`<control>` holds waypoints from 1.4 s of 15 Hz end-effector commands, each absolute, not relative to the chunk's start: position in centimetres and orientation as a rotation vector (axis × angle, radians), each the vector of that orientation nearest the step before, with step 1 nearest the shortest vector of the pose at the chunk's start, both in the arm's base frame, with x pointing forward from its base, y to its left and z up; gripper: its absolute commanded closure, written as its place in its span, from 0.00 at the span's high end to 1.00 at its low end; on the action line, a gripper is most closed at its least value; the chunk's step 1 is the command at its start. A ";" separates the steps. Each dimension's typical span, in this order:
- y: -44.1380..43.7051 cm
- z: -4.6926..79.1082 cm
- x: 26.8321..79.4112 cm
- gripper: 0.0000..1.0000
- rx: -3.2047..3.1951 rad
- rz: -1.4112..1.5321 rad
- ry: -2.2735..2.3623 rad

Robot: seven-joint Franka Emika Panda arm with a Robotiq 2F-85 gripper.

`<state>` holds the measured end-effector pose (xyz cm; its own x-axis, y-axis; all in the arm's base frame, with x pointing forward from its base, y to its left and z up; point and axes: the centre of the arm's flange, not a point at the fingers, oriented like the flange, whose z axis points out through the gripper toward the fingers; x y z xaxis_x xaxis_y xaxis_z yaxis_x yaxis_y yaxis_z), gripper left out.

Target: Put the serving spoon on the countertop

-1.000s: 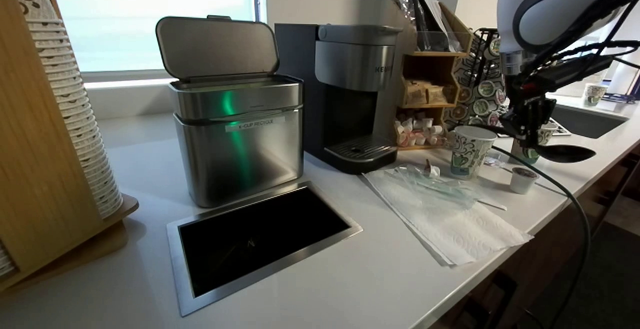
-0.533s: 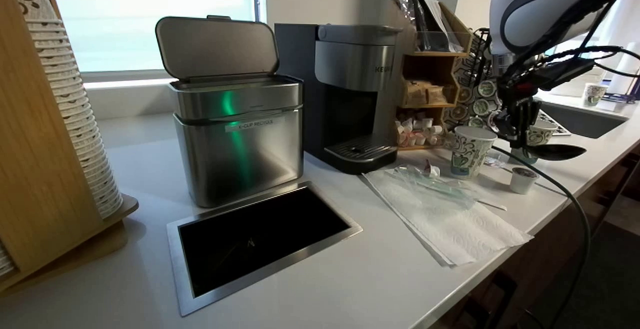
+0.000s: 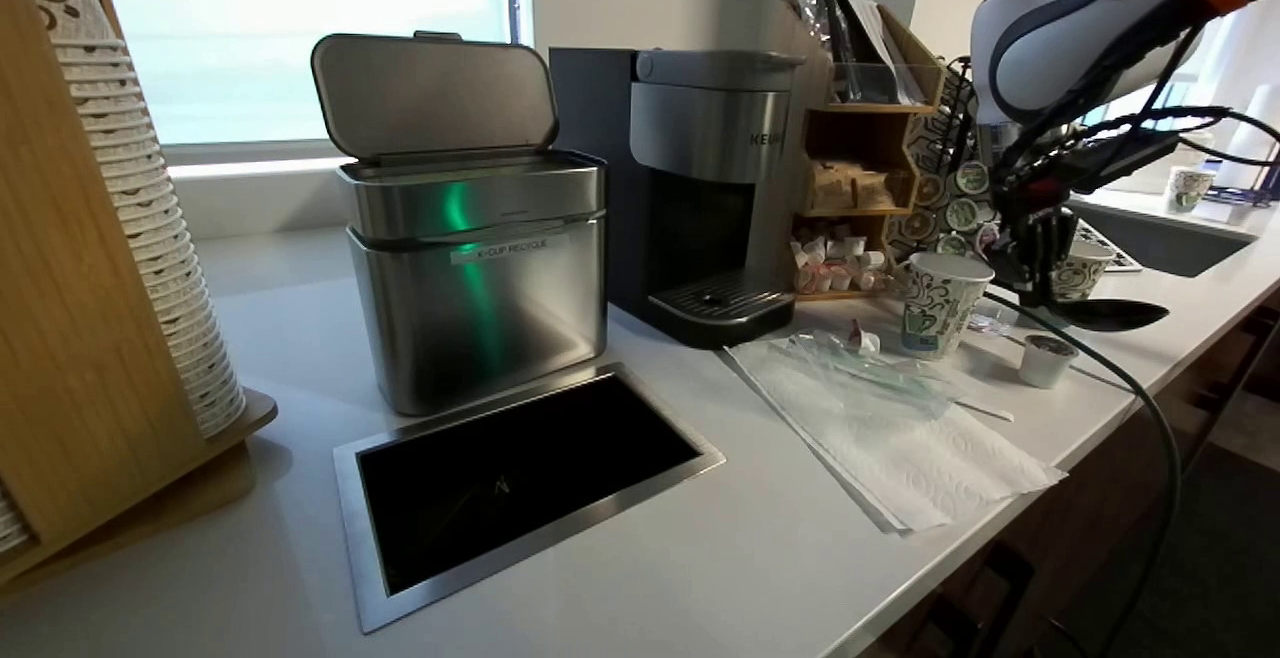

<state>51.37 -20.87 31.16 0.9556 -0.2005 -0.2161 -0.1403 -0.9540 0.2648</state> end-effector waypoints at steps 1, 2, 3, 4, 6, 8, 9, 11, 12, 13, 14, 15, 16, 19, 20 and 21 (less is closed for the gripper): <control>-21.0 29.7 51.4 0.05 2.798 -0.404 -0.299; -21.0 29.4 51.3 0.05 2.777 -0.433 -0.265; -20.9 29.1 51.1 0.05 2.737 -0.444 -0.233; -21.0 28.9 51.1 0.05 2.704 -0.455 -0.211; -21.0 28.4 51.1 0.05 2.656 -0.476 -0.181; -21.0 28.2 51.1 0.05 2.626 -0.481 -0.163; -21.0 28.2 51.1 0.05 2.618 -0.485 -0.155; -20.9 28.1 51.1 0.45 2.621 -0.492 -0.141; -20.8 28.2 50.9 0.51 2.641 -0.517 -0.135; -20.8 28.4 50.6 0.58 2.664 -0.535 -0.130; -20.9 28.7 50.4 0.66 2.681 -0.548 -0.131; -20.8 29.6 50.1 0.73 2.716 -0.539 -0.139; -20.7 30.7 49.8 0.80 2.755 -0.522 -0.141; -20.3 35.6 48.3 1.00 2.859 -0.389 -0.196; -20.3 37.8 47.6 1.00 2.898 -0.321 -0.223; -20.4 39.8 46.9 1.00 2.932 -0.270 -0.251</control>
